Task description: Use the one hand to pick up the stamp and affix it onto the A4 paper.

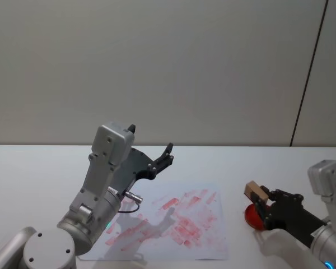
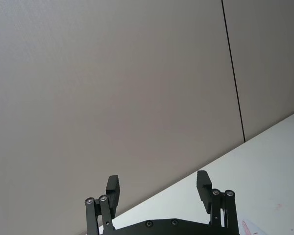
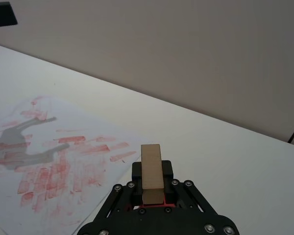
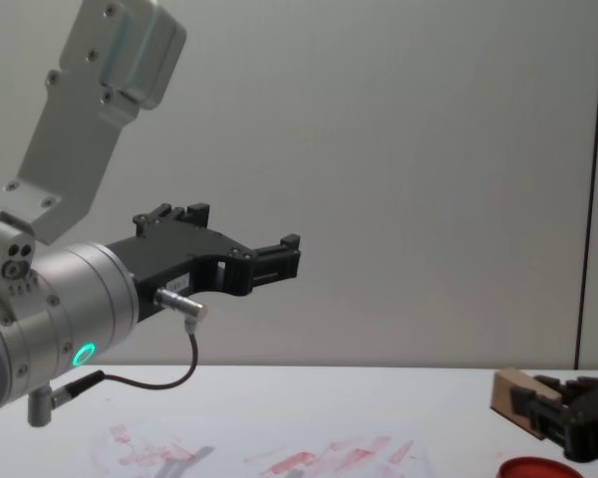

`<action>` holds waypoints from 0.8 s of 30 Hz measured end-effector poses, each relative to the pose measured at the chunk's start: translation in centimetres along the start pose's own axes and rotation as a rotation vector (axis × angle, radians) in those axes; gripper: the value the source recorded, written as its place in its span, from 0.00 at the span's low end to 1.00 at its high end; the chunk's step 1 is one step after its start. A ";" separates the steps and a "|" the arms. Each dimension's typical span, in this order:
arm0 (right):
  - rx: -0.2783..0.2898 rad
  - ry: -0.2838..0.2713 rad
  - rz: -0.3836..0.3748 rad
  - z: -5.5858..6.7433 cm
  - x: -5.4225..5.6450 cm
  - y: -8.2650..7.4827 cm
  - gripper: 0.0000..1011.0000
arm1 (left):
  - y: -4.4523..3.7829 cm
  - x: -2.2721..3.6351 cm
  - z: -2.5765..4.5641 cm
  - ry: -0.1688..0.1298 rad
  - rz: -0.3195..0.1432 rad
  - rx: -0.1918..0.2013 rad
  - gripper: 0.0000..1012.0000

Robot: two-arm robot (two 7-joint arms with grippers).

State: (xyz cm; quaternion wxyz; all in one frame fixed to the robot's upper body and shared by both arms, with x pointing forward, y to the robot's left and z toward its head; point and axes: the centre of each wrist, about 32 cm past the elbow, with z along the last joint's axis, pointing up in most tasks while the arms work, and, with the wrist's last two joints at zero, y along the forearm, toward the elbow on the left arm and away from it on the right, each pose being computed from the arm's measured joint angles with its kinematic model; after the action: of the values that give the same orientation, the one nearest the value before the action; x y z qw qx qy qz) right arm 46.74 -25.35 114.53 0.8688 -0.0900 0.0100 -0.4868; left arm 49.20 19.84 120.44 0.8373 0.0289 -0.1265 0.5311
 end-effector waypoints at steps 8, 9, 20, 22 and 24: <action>-0.041 0.002 -0.027 -0.6 0.8 0.2 0.21 | 0.00 0.00 0.00 0.000 0.000 0.000 0.99; -0.041 0.002 -0.027 -0.6 0.8 0.2 0.21 | 0.00 0.00 0.00 0.000 0.000 0.000 0.99; -0.085 0.002 -0.033 -1.4 1.2 0.6 0.21 | 0.00 0.00 0.00 0.000 0.000 0.000 0.99; -0.093 0.002 -0.032 -1.6 1.2 0.7 0.21 | 0.00 0.00 0.00 0.000 0.000 0.000 0.99; -0.100 0.002 -0.031 -1.7 1.2 0.7 0.23 | 0.00 0.00 0.00 0.000 0.000 0.000 0.99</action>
State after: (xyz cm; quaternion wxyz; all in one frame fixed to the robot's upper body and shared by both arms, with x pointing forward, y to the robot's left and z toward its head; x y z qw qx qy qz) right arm 47.82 -26.24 112.86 0.8555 -0.1329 0.0336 -0.4993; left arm 49.20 19.84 120.44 0.8374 0.0289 -0.1265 0.5310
